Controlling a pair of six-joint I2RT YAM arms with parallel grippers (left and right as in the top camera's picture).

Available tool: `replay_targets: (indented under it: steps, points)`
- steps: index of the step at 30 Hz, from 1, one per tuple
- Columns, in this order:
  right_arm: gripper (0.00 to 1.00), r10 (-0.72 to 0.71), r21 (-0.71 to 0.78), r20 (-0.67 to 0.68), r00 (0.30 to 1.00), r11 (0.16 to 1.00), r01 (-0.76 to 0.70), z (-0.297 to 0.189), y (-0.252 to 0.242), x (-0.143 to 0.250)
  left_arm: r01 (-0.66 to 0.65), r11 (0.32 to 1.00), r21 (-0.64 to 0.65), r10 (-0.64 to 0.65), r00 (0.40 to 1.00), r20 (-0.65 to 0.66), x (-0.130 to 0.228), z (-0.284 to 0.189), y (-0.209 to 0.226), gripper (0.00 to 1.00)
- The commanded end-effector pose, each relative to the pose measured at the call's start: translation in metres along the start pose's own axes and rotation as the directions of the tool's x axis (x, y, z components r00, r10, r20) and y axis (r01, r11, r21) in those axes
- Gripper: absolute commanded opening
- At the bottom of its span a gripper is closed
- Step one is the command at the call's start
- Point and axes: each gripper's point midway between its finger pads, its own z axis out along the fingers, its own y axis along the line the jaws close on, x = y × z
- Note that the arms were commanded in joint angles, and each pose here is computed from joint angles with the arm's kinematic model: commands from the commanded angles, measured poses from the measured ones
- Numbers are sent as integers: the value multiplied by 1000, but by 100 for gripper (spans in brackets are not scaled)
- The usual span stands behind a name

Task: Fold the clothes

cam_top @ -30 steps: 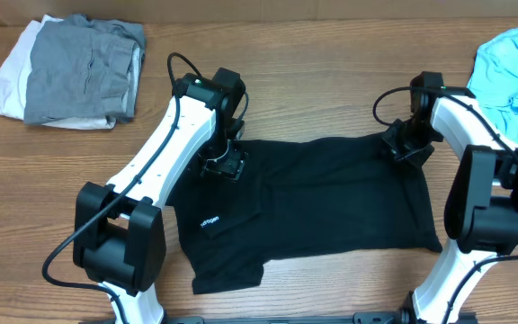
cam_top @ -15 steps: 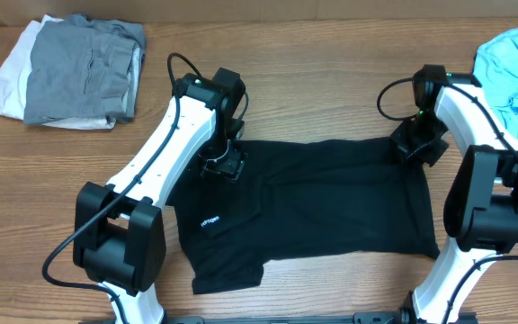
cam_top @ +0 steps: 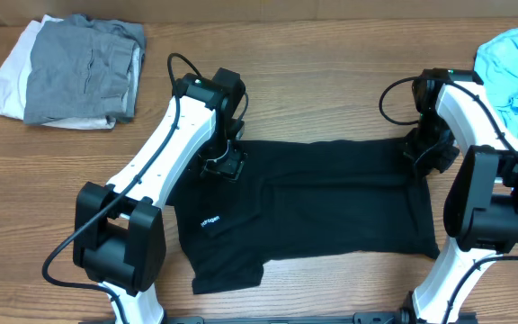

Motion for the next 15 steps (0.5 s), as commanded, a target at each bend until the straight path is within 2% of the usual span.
replay_targets:
  steps: [1,3,4,8,10,11,12,15]
  points:
    - [21,35,36,32,999,999,-36,2,-7,-7,-23,1000,7,23,1000,-11,2,3,1,69]
    - [72,30,46,22,999,998,-31,7,-9,-4,-23,1000,8,23,1000,-11,2,3,1,69]
    - [82,29,50,19,999,998,-30,8,-9,-3,-23,1000,7,23,1000,-11,2,3,1,70]
    - [85,37,46,18,999,998,-38,9,-10,-4,-42,999,8,42,999,-15,2,3,1,71]
    - [84,38,37,14,999,999,-38,6,-9,-4,-44,999,8,44,999,-13,2,3,1,66]
    - [84,38,23,6,999,999,-38,3,-7,-3,-44,999,13,44,999,-11,2,3,0,57]
    - [84,34,7,-1,999,999,-34,1,-4,-2,-44,999,20,44,999,-10,1,3,-1,52]
    - [83,-73,-104,-39,997,992,69,-5,15,3,-44,997,67,45,999,-3,0,3,-10,22]
